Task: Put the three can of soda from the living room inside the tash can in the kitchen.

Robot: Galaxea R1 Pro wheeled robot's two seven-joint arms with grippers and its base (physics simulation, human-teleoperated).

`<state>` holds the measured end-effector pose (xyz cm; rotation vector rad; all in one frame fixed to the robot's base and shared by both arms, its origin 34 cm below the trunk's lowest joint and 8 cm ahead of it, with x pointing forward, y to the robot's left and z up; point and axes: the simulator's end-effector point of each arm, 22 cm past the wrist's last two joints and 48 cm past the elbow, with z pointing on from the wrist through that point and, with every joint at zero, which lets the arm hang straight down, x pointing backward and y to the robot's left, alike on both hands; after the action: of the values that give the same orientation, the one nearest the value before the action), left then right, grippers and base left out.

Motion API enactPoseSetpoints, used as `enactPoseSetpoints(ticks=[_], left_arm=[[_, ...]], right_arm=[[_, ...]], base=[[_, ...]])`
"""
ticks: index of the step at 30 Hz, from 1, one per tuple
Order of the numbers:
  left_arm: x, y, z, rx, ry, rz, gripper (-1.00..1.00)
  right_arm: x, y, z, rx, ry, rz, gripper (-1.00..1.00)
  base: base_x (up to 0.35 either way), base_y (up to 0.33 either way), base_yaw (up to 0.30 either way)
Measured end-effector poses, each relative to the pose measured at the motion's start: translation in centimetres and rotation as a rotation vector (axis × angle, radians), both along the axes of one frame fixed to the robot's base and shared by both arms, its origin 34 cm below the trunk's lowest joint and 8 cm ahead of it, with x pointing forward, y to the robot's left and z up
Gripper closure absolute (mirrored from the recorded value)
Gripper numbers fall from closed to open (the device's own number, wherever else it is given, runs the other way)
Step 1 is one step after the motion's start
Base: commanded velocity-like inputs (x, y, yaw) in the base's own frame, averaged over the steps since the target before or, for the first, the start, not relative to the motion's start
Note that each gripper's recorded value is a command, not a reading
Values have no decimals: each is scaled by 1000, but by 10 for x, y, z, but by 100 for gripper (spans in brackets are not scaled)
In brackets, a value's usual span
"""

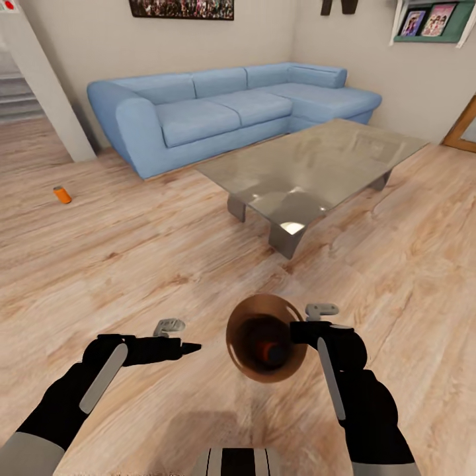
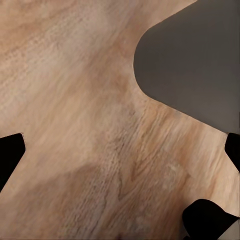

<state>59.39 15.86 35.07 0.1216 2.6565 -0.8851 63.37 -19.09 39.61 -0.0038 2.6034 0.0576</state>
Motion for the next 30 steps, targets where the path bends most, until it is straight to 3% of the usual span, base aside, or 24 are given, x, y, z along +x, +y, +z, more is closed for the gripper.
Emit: enactPoseSetpoints(ticks=[14, 30], left_arm=[[8, -12, 19, -30, -42, -3, -100], [10, -14, 26, -33, -56, -4, -100]], right_arm=[[1, -3, 6, 1, -10, -9, 100], [3, -2, 12, 9, -22, -7, 100]], base=[[0, 0, 238], [0, 0, 244]])
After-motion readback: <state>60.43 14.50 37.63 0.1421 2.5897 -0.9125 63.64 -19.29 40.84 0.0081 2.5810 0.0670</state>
